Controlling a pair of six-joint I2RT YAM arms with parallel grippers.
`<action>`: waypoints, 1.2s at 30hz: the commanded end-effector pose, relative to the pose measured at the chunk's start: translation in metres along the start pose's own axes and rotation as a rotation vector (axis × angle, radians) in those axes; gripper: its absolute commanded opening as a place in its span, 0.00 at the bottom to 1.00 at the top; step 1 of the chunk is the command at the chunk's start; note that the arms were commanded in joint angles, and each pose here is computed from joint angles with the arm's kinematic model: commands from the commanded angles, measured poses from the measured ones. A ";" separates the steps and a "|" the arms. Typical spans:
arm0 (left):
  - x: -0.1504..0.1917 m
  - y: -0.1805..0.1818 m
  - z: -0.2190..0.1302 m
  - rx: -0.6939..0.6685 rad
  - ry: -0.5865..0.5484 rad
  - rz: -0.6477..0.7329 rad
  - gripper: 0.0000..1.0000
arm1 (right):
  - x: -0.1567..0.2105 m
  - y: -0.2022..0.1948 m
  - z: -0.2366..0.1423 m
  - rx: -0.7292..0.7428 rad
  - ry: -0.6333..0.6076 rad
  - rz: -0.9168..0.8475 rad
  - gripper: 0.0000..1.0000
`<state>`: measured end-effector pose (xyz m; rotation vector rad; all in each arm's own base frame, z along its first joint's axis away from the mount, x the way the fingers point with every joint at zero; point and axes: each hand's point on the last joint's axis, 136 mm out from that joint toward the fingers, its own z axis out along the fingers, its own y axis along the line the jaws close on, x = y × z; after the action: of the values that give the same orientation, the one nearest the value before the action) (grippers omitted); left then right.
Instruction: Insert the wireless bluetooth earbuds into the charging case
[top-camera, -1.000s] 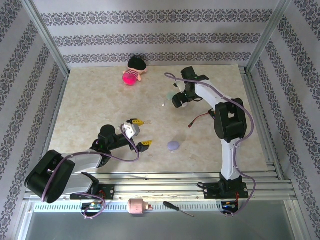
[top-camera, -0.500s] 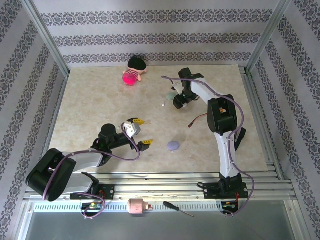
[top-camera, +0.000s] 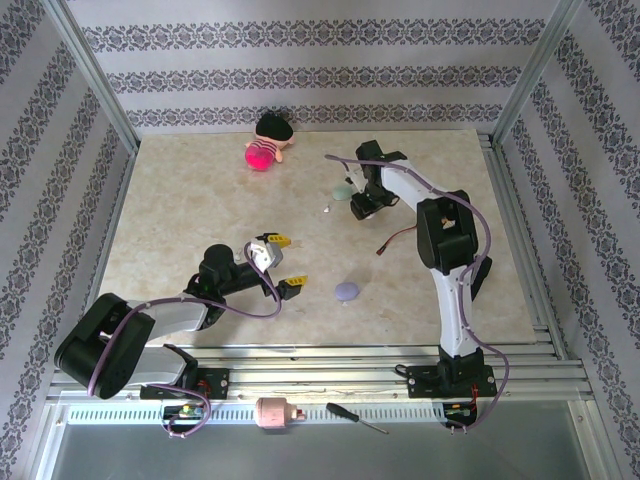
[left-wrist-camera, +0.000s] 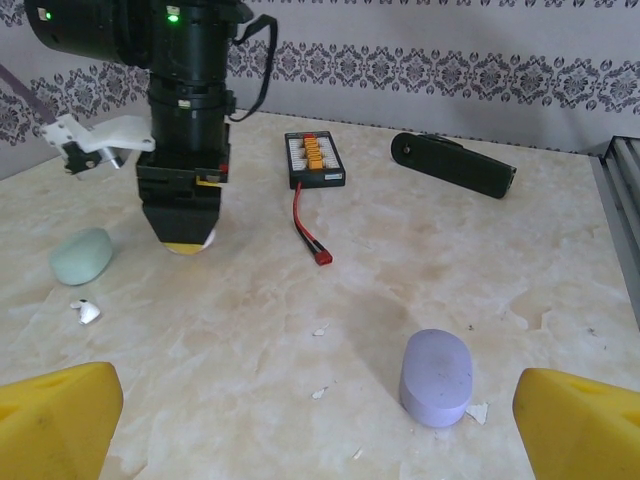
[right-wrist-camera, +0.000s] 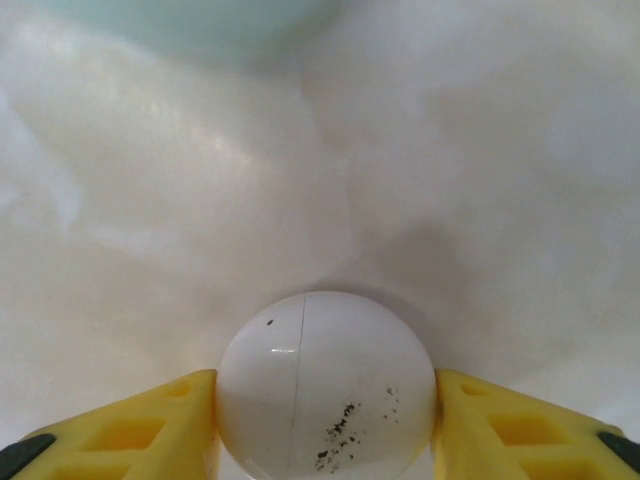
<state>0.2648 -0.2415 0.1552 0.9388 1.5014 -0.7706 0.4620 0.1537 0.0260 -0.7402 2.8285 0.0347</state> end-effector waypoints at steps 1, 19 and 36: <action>-0.017 0.000 0.000 -0.014 -0.055 0.042 0.99 | 0.010 0.018 -0.029 0.037 -0.040 0.088 0.48; -0.017 0.007 0.008 -0.026 -0.076 0.016 1.00 | 0.099 0.102 -0.023 0.034 -0.092 0.465 0.53; -0.017 0.008 0.007 -0.037 -0.075 0.009 1.00 | 0.099 0.125 -0.056 -0.073 -0.154 0.470 0.71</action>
<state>0.2770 -0.2406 0.1535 0.8823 1.5075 -0.7526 0.3050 0.2263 0.0532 -0.1218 2.7958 0.3062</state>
